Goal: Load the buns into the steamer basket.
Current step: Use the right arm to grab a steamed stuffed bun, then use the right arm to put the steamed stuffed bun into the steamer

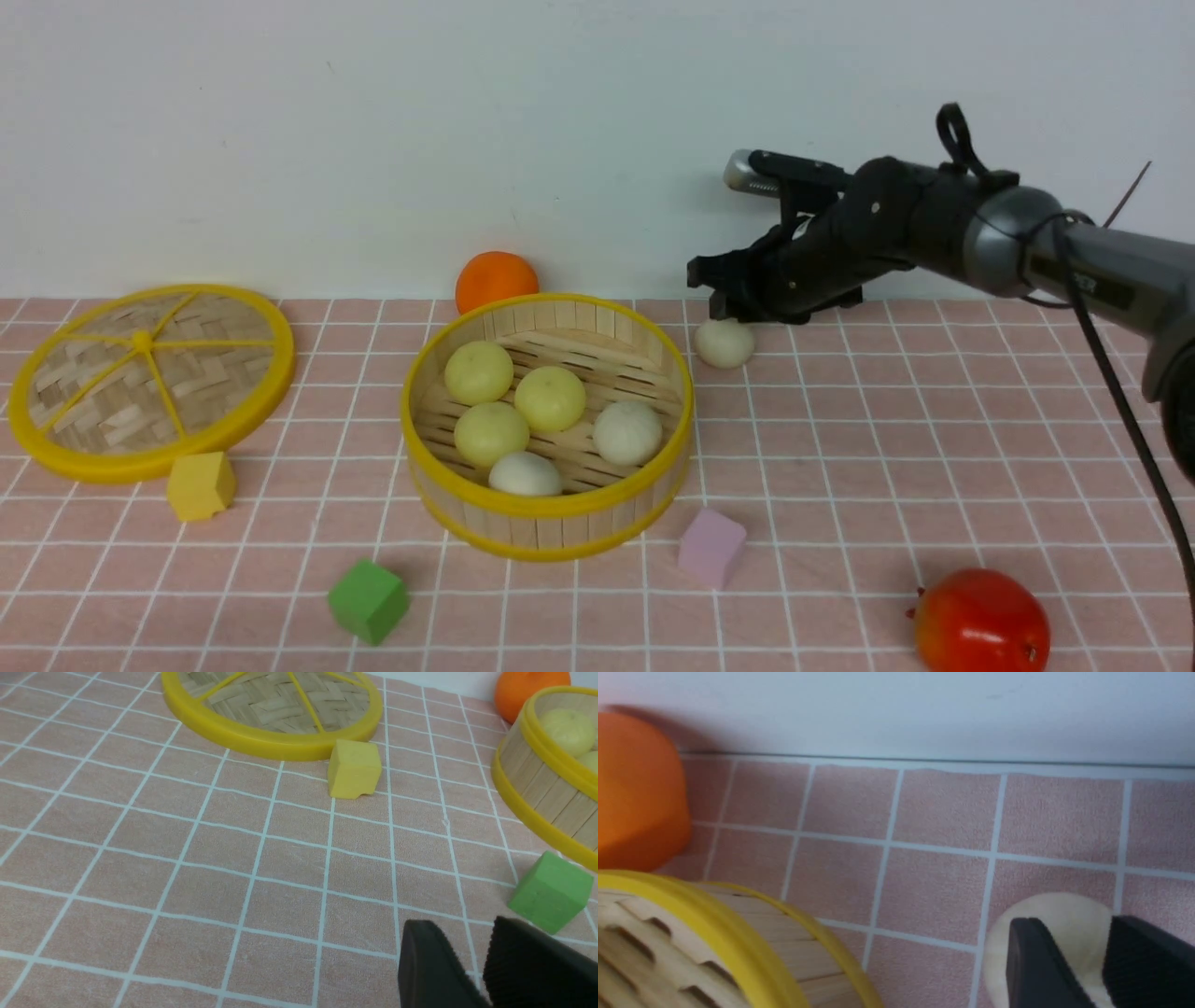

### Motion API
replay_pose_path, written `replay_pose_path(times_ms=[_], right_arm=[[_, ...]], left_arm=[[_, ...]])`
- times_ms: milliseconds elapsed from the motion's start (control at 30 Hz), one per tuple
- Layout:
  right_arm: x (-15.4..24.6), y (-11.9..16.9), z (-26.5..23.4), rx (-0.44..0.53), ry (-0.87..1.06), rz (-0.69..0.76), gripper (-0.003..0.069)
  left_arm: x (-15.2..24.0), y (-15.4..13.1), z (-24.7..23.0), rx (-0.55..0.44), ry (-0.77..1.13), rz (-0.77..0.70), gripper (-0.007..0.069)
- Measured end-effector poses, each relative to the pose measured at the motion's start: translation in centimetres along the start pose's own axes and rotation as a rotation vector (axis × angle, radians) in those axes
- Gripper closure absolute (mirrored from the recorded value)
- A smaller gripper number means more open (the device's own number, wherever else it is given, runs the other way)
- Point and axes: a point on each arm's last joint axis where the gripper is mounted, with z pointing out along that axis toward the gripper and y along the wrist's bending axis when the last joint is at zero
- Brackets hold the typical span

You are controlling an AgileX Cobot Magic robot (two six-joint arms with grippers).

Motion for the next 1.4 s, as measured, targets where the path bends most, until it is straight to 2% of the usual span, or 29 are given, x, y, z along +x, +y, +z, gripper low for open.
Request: replay_pose_path(times_ms=[133, 233, 300, 333, 400, 433, 567, 667, 700, 767, 867, 933, 1200, 1400], right_arm=[[0.4, -0.3, 0.7, 0.010, 0.011, -0.011, 0.0403], [0.6, -0.5, 1.0, 0.019, 0.012, -0.027, 0.0441], [0.6, -0.5, 1.0, 0.026, 0.011, -0.042, 0.0529], [0.6, -0.5, 1.0, 0.027, 0.011, -0.043, 0.0537], [0.4, -0.4, 0.7, 0.025, 0.012, -0.046, 0.0624], [0.2, -0.3, 0.3, 0.024, 0.014, -0.051, 0.0638], [-1.5, 1.5, -3.0, -0.009, -0.007, -0.070, 0.0641], [-3.2, 4.6, -6.4, -0.071, -0.072, -0.128, 0.0641], [-3.3, 4.9, -6.6, -0.077, -0.077, -0.136, 0.0641], [-3.5, 7.6, -8.3, -0.136, -0.100, -0.189, 0.0641], [-2.4, 10.6, -8.1, -0.199, -0.077, -0.252, 0.0641], [-1.5, 11.3, -7.2, -0.210, -0.050, -0.272, 0.0641], [1.7, 10.1, -1.8, -0.181, 0.068, -0.279, 0.0641], [2.1, 9.8, -0.8, -0.169, 0.068, -0.279, 0.0616]], left_arm=[[0.0, 0.0, 0.0, 0.000, 0.000, 0.000, 0.0385], [0.0, 0.0, 0.0, 0.000, 0.000, 0.000, 0.0385], [0.0, 0.0, 0.0, 0.000, 0.000, 0.000, 0.0385], [0.0, 0.0, 0.0, 0.000, 0.000, 0.000, 0.0385], [0.0, 0.0, 0.0, 0.000, 0.000, 0.000, 0.0385], [0.0, 0.0, 0.0, 0.000, 0.000, 0.000, 0.0385], [0.0, 0.0, 0.0, 0.000, 0.000, 0.000, 0.0385], [0.0, 0.0, 0.0, 0.000, 0.000, 0.000, 0.0385], [0.0, 0.0, 0.0, 0.000, 0.000, 0.000, 0.0385], [0.0, 0.0, 0.0, 0.000, 0.000, 0.000, 0.0385], [0.0, 0.0, 0.0, 0.000, 0.000, 0.001, 0.0385], [0.0, 0.0, 0.0, 0.000, 0.000, 0.001, 0.0385], [0.0, 0.0, 0.0, -0.004, -0.002, 0.010, 0.0385], [0.0, 0.1, 0.0, -0.008, -0.002, 0.021, 0.0385]])
